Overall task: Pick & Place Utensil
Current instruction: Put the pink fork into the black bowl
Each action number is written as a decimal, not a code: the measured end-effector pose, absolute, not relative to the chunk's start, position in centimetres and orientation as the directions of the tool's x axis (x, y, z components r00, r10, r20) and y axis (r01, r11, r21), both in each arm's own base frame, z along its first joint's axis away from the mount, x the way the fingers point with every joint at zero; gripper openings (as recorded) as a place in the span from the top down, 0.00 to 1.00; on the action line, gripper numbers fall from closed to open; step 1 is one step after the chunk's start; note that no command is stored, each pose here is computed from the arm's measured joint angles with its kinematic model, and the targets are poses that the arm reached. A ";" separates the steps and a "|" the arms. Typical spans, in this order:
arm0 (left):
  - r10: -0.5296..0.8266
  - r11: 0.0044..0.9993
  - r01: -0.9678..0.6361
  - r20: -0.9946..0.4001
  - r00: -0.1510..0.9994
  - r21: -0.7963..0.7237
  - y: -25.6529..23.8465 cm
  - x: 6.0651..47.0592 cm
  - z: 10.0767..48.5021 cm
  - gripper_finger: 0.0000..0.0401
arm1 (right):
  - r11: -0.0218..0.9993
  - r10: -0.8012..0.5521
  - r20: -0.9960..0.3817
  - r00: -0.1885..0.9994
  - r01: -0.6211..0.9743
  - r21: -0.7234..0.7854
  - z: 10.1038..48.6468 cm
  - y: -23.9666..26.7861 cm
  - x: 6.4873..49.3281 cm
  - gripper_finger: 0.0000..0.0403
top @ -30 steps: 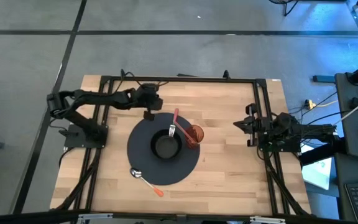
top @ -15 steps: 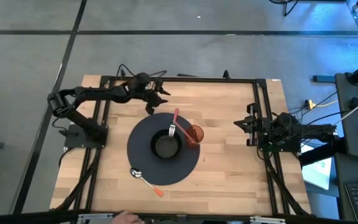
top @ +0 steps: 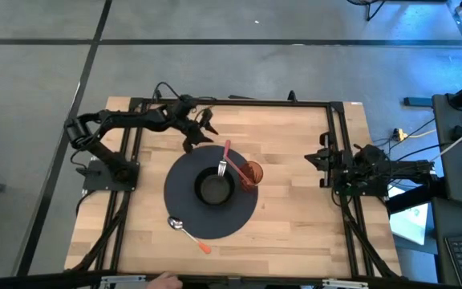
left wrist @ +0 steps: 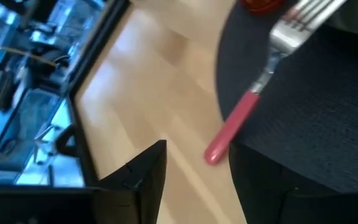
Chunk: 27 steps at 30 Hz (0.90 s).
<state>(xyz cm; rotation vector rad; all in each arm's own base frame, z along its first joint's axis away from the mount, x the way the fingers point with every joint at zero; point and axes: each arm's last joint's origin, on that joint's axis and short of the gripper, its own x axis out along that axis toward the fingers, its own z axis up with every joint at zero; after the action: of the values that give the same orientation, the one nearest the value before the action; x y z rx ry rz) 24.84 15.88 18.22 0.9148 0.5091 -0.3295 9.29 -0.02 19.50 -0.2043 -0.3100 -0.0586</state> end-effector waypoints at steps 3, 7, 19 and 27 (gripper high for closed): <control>-0.082 0.566 0.519 -0.583 0.809 0.641 15.7 25.5 17.1 0.58 | 0.978 -0.026 0.340 0.940 0.095 -0.188 19.8 0.0 9.2 0.98; -0.114 0.558 0.533 -0.577 0.808 0.636 15.6 26.5 16.8 0.58 | 0.978 -0.026 0.348 0.937 0.096 -0.187 19.9 0.0 9.2 0.98; -0.066 0.724 0.415 -0.543 0.837 0.552 15.7 27.3 17.4 0.58 | 0.969 -0.179 0.341 0.923 0.225 -0.099 19.9 -0.5 9.1 0.98; -0.195 0.874 0.365 -0.456 0.868 0.322 17.3 24.5 18.2 0.73 | 0.921 -0.376 0.246 0.893 0.390 -0.006 20.2 -1.0 9.4 0.99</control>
<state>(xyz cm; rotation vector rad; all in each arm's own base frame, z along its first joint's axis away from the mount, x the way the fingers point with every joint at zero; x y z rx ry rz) 24.53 17.30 18.22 0.4137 0.4267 -0.3021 9.41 -1.03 20.25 -0.0558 -0.2435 -0.3973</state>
